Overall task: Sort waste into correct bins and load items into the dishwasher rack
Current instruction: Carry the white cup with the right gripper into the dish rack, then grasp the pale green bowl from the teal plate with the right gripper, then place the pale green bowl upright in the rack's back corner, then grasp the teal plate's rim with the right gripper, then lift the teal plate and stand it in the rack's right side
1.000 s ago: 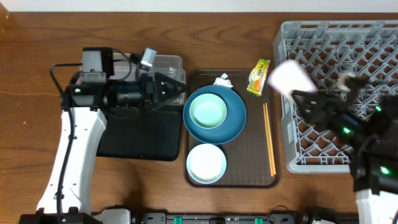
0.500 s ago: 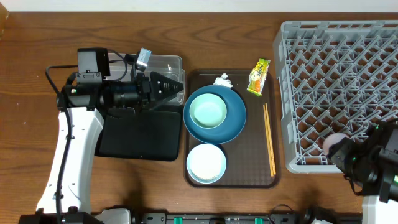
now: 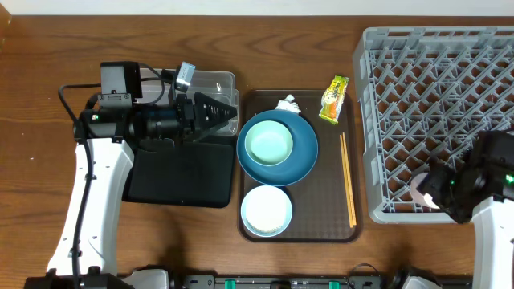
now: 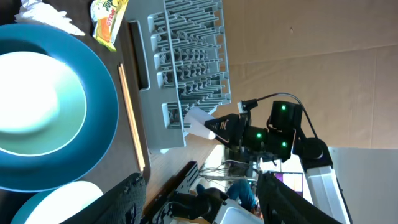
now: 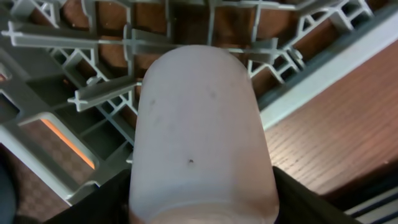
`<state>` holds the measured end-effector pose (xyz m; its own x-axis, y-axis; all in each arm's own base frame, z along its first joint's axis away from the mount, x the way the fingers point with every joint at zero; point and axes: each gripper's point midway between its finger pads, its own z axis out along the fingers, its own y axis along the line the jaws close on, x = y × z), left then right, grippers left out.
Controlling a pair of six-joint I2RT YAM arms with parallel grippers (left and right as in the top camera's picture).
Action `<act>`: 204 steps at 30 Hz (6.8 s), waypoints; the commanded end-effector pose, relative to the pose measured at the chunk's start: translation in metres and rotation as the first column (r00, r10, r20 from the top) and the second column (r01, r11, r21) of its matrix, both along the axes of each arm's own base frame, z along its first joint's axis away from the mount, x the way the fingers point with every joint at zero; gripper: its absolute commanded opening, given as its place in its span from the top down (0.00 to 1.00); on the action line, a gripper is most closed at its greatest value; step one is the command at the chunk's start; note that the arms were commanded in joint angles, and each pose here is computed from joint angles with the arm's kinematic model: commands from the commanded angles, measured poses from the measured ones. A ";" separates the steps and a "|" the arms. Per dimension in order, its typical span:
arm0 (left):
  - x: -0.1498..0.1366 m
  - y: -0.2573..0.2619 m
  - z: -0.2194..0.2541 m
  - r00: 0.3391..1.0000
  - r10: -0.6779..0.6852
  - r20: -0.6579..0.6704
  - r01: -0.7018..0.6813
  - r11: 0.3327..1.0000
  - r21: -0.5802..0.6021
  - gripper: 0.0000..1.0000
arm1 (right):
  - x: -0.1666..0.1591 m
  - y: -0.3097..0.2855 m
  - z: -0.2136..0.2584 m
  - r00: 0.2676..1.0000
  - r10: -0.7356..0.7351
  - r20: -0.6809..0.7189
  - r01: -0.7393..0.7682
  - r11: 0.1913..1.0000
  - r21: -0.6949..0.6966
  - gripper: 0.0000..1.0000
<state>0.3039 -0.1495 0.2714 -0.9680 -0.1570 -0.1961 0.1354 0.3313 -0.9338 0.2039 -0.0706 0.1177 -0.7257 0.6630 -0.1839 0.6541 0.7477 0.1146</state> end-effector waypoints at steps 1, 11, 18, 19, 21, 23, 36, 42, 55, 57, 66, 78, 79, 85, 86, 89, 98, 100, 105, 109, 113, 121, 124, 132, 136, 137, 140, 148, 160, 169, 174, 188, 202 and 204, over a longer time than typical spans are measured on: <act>0.000 0.002 0.003 1.000 0.002 0.018 -0.002 1.000 0.008 0.39 | 0.011 0.000 0.012 0.998 0.028 0.054 -0.028 1.000 -0.001 0.24; -0.007 0.022 0.017 0.982 0.110 0.155 -0.144 0.964 0.225 0.45 | 0.058 0.068 0.108 0.832 0.365 0.419 -0.430 0.900 0.071 0.22; -0.036 0.112 0.028 0.856 0.411 0.314 -0.513 0.595 0.619 0.37 | 0.059 0.153 0.116 0.641 0.611 0.464 -0.695 0.719 0.013 0.31; -0.042 0.124 0.029 0.833 0.433 0.343 -0.544 0.533 0.648 0.31 | 0.059 0.162 0.110 0.630 0.636 0.444 -0.713 0.701 0.006 0.32; -0.056 0.144 0.031 0.795 0.465 0.388 -0.586 0.426 0.689 0.27 | 0.060 0.180 0.096 0.627 0.672 0.394 -0.730 0.683 -0.002 0.32; -0.067 0.151 0.035 0.777 0.475 0.413 -0.605 0.384 0.697 0.23 | 0.065 0.198 0.079 0.628 0.697 0.347 -0.741 0.672 -0.009 0.33; -0.078 0.153 0.043 0.757 0.477 0.448 -0.635 0.372 0.677 0.11 | 0.128 0.278 -0.041 0.666 0.708 0.235 -0.740 0.666 0.094 0.48; -0.078 0.153 0.043 0.757 0.476 0.448 -0.635 0.372 0.677 0.07 | 0.126 0.296 -0.083 0.644 0.745 0.177 -0.764 0.638 0.094 0.54; -0.078 0.153 0.043 0.757 0.477 0.447 -0.635 0.372 0.677 0.07 | 0.143 0.275 -0.041 0.660 0.715 0.231 -0.733 0.680 -0.009 0.99; -0.078 0.153 0.043 0.757 0.477 0.447 -0.635 0.372 0.677 0.07 | 0.146 0.253 -0.017 0.674 0.701 0.233 -0.699 0.707 -0.105 0.99; -0.078 0.153 0.043 0.757 0.477 0.448 -0.635 0.372 0.677 0.06 | 0.126 0.049 0.132 0.905 0.360 0.227 -0.054 0.628 -0.777 0.99; -0.078 0.153 0.043 0.757 0.477 0.448 -0.635 0.372 0.677 0.06 | 0.117 -0.103 0.131 0.987 -0.060 0.152 0.163 0.411 -0.897 0.99; -0.078 0.153 0.043 0.757 0.477 0.447 -0.635 0.372 0.677 0.06 | 0.121 -0.108 0.125 0.991 -0.057 0.118 0.131 0.402 -0.906 0.99; -0.078 0.153 0.043 0.757 0.477 0.448 -0.635 0.372 0.677 0.06 | 0.153 -0.121 0.102 0.996 -0.037 -0.083 -0.069 0.292 -0.954 0.99; -0.078 0.153 0.043 0.757 0.477 0.447 -0.635 0.372 0.677 0.06 | 0.160 -0.120 0.097 0.994 -0.022 -0.110 -0.100 0.282 -0.954 0.99; -0.078 0.153 0.043 0.757 0.477 0.448 -0.635 0.372 0.677 0.06 | 0.176 -0.115 0.086 0.984 0.009 -0.176 -0.173 0.253 -0.952 0.99; -0.078 0.153 0.043 0.757 0.477 0.447 -0.635 0.372 0.677 0.06 | 0.206 -0.079 0.057 0.954 0.093 -0.284 -0.297 0.186 -0.937 0.99; -0.078 0.153 0.043 0.757 0.477 0.448 -0.635 0.372 0.677 0.06 | 0.210 -0.066 0.050 0.944 0.121 -0.307 -0.324 0.176 -0.930 0.99; -0.078 0.153 0.043 0.757 0.477 0.448 -0.635 0.372 0.677 0.06 | 0.215 -0.048 0.040 0.924 0.161 -0.346 -0.370 0.157 -0.916 0.85; -0.078 0.153 0.043 0.757 0.477 0.448 -0.635 0.372 0.677 0.06 | 0.220 -0.033 0.044 0.926 0.197 -0.323 -0.354 0.150 -0.923 0.31; -0.078 0.153 0.043 0.757 0.477 0.447 -0.635 0.372 0.677 0.06 | 0.230 -0.007 0.040 0.876 0.360 -0.321 -0.407 0.195 -0.892 0.17; -0.078 0.153 0.043 0.757 0.477 0.447 -0.635 0.372 0.677 0.05 | 0.224 0.101 0.040 0.632 0.775 0.032 -0.563 0.487 -0.668 0.18; -0.078 0.153 0.043 0.757 0.477 0.448 -0.635 0.372 0.677 0.06 | 0.204 0.151 0.042 0.565 0.786 0.250 -0.647 0.610 -0.456 0.23; -0.078 0.153 0.043 0.757 0.477 0.448 -0.635 0.372 0.677 0.06 | 0.142 0.221 0.016 0.624 0.695 0.357 -0.758 0.649 0.061 0.29; -0.078 0.153 0.043 0.757 0.477 0.448 -0.635 0.372 0.677 0.06 | 0.122 0.237 -0.005 0.615 0.739 0.277 -0.784 0.609 0.116 0.29; -0.078 0.153 0.043 0.757 0.477 0.448 -0.635 0.372 0.677 0.06 | 0.120 0.241 -0.009 0.608 0.749 0.264 -0.791 0.601 0.117 0.28; -0.078 0.153 0.043 0.757 0.477 0.448 -0.635 0.372 0.677 0.06 | 0.122 0.245 -0.015 0.614 0.752 0.240 -0.786 0.612 0.090 0.28; -0.078 0.153 0.043 0.757 0.477 0.447 -0.635 0.372 0.677 0.06 | 0.132 0.227 -0.066 0.767 0.637 0.074 -0.641 0.766 0.048 0.42; -0.078 0.153 0.043 0.757 0.477 0.447 -0.635 0.372 0.677 0.06 | 0.140 0.252 -0.089 0.789 0.604 0.114 -0.614 0.766 0.191 0.99; -0.078 0.153 0.043 0.757 0.477 0.448 -0.635 0.372 0.677 0.06 | 0.160 0.225 -0.034 0.756 0.604 0.251 -0.639 0.764 0.087 0.99; -0.078 0.153 0.043 0.757 0.477 0.448 -0.635 0.372 0.677 0.06 | 0.162 0.165 0.038 0.725 0.631 0.275 -0.575 0.775 -0.263 0.99; -0.078 0.153 0.043 0.757 0.477 0.447 -0.635 0.372 0.677 0.06 | 0.098 -0.072 0.246 0.853 0.079 0.516 0.452 0.383 -0.806 0.99; -0.078 0.153 0.043 0.757 0.477 0.448 -0.635 0.372 0.677 0.06 | 0.114 -0.164 0.171 0.979 -0.101 0.179 0.202 0.301 -0.932 0.99; -0.078 0.153 0.043 0.757 0.477 0.448 -0.635 0.372 0.677 0.06 | 0.115 -0.170 0.167 0.977 -0.158 0.142 0.177 0.240 -0.954 0.99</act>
